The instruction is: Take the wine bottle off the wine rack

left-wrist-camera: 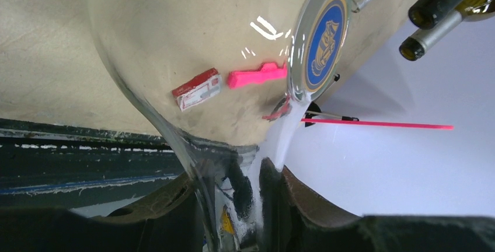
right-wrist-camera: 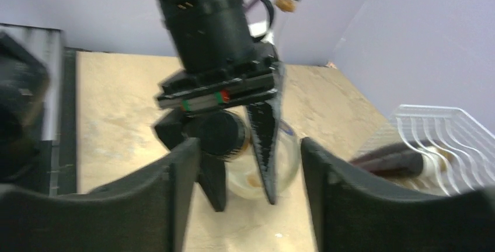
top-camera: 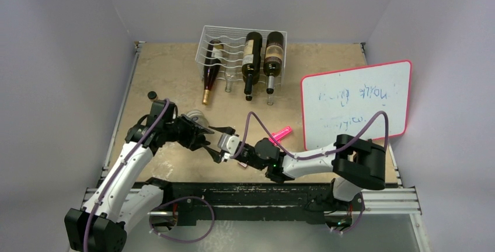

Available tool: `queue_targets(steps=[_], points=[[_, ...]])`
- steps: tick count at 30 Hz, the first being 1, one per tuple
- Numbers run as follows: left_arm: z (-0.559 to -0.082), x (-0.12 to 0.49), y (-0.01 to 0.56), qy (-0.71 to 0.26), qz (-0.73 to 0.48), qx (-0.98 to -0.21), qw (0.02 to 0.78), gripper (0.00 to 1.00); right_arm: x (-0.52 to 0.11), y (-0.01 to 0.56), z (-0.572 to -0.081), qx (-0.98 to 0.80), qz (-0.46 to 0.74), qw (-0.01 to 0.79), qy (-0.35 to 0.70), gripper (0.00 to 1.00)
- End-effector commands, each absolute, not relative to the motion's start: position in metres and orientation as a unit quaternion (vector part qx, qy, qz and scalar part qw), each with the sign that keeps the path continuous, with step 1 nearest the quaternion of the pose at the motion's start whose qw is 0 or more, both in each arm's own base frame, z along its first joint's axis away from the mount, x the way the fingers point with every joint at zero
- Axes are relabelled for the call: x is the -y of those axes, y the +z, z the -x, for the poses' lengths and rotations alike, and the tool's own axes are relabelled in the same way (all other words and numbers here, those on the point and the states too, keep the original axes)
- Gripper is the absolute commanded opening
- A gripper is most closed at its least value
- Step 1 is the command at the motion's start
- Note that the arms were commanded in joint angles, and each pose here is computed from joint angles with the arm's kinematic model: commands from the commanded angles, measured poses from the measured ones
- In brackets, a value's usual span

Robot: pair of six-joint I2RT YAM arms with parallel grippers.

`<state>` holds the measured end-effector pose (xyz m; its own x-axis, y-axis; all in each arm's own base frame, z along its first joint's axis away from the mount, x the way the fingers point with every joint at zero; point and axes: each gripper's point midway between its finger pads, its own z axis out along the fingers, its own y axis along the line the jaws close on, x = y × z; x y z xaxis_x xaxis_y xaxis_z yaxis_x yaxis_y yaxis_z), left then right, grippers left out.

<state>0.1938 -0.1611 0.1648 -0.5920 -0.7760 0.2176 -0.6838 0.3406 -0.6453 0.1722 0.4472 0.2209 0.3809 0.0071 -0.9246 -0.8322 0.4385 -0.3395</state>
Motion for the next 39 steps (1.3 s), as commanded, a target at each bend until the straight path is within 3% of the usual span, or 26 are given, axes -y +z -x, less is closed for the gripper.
queue_targets(steps=[1,6,14,22,24,27,29,39], points=[[-0.221,0.175,0.218,-0.452,0.456,-0.76,0.099,0.11,-0.446,0.263,-0.154,-0.43,0.414,0.722,0.35,0.57],[-0.223,0.175,0.219,-0.453,0.455,-0.76,0.099,0.11,-0.463,0.263,-0.141,-0.416,0.42,0.713,0.376,0.57],[-0.22,0.175,0.221,-0.457,0.456,-0.758,0.097,0.12,-0.469,0.242,-0.175,-0.46,0.386,0.736,0.312,0.56],[-0.218,0.176,0.228,-0.465,0.453,-0.755,0.096,0.15,-0.463,0.234,-0.194,-0.477,0.357,0.757,0.267,0.38],[-0.216,0.176,0.23,-0.467,0.452,-0.754,0.097,0.25,-0.46,0.233,-0.198,-0.48,0.352,0.762,0.255,0.3],[-0.215,0.176,0.23,-0.468,0.448,-0.755,0.099,0.49,-0.456,0.232,-0.198,-0.478,0.351,0.765,0.25,0.18],[-0.215,0.175,0.227,-0.463,0.449,-0.757,0.102,0.6,-0.453,0.232,-0.197,-0.475,0.346,0.768,0.254,0.13],[-0.21,0.16,0.213,-0.405,0.418,-0.801,0.143,0.75,-0.438,0.229,-0.197,-0.484,0.317,0.772,0.264,0.07]])
